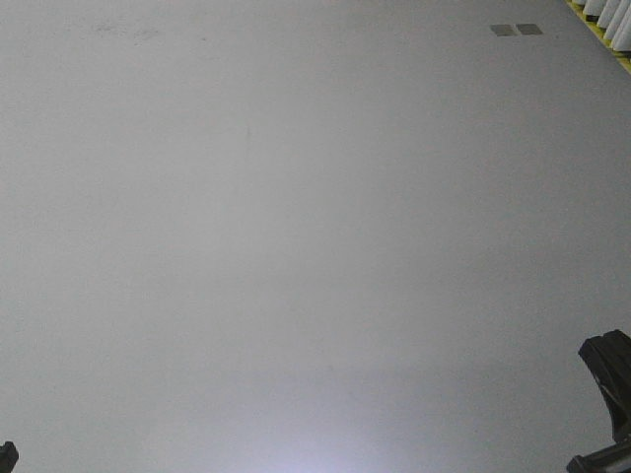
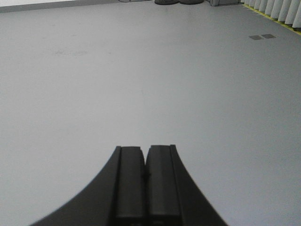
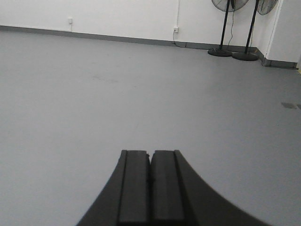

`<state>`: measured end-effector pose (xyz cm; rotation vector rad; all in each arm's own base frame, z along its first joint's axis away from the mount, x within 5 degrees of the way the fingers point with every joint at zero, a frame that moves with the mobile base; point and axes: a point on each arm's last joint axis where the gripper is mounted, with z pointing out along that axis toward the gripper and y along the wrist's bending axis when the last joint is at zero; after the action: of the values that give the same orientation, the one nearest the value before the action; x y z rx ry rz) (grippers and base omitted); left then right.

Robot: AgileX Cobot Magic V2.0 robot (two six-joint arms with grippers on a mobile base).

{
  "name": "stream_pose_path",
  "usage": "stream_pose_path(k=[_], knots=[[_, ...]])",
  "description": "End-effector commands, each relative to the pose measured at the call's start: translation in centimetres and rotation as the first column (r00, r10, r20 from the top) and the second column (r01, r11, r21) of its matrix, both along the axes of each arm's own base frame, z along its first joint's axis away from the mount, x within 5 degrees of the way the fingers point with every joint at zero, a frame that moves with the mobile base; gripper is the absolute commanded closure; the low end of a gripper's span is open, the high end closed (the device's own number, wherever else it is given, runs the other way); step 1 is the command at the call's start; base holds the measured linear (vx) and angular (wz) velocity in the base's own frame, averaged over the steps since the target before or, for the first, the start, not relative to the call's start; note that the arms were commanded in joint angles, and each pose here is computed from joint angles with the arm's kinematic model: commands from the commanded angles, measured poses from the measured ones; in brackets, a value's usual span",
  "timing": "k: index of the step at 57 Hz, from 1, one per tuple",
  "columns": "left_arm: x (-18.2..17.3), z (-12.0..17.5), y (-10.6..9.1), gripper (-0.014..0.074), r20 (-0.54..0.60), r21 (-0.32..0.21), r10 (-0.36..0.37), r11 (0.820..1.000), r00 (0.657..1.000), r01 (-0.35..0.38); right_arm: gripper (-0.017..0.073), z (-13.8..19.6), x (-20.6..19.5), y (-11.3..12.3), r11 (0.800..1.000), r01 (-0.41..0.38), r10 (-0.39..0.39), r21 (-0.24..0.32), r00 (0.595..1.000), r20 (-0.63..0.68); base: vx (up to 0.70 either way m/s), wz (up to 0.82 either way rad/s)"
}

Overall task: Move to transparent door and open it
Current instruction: 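Drive the base forward across the grey floor, arms stowed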

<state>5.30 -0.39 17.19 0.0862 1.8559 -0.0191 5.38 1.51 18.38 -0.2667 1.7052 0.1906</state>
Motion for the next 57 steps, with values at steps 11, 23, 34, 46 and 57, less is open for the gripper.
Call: stream_pose_path(k=[11,23,34,46,57], knots=[[0.16,0.38,-0.03,0.06,0.07,-0.016,0.0,1.0,0.998,0.002,0.0561,0.6,0.05,0.05,1.0,-0.005,0.004,0.014,0.997,0.081,0.0,0.0],[0.16,0.38,-0.03,0.06,0.07,-0.016,0.0,1.0,0.998,0.002,0.0561,0.6,0.05,0.05,1.0,-0.005,0.004,0.014,0.997,0.081,0.0,0.0],[0.16,0.38,-0.03,0.06,0.07,-0.016,0.0,1.0,0.998,0.002,0.0561,0.6,0.05,0.05,1.0,-0.005,0.004,0.014,0.997,0.081,0.0,0.0],[0.16,0.38,-0.03,0.06,0.07,-0.016,0.0,1.0,0.998,0.002,0.0561,0.6,0.05,0.05,1.0,-0.005,0.004,0.014,0.997,0.081,0.01,-0.01],[0.16,0.38,-0.03,0.06,0.07,-0.016,0.0,1.0,0.998,0.002,0.0561,0.6,0.05,0.05,1.0,-0.005,0.004,0.014,0.997,0.081,0.08,0.01]])
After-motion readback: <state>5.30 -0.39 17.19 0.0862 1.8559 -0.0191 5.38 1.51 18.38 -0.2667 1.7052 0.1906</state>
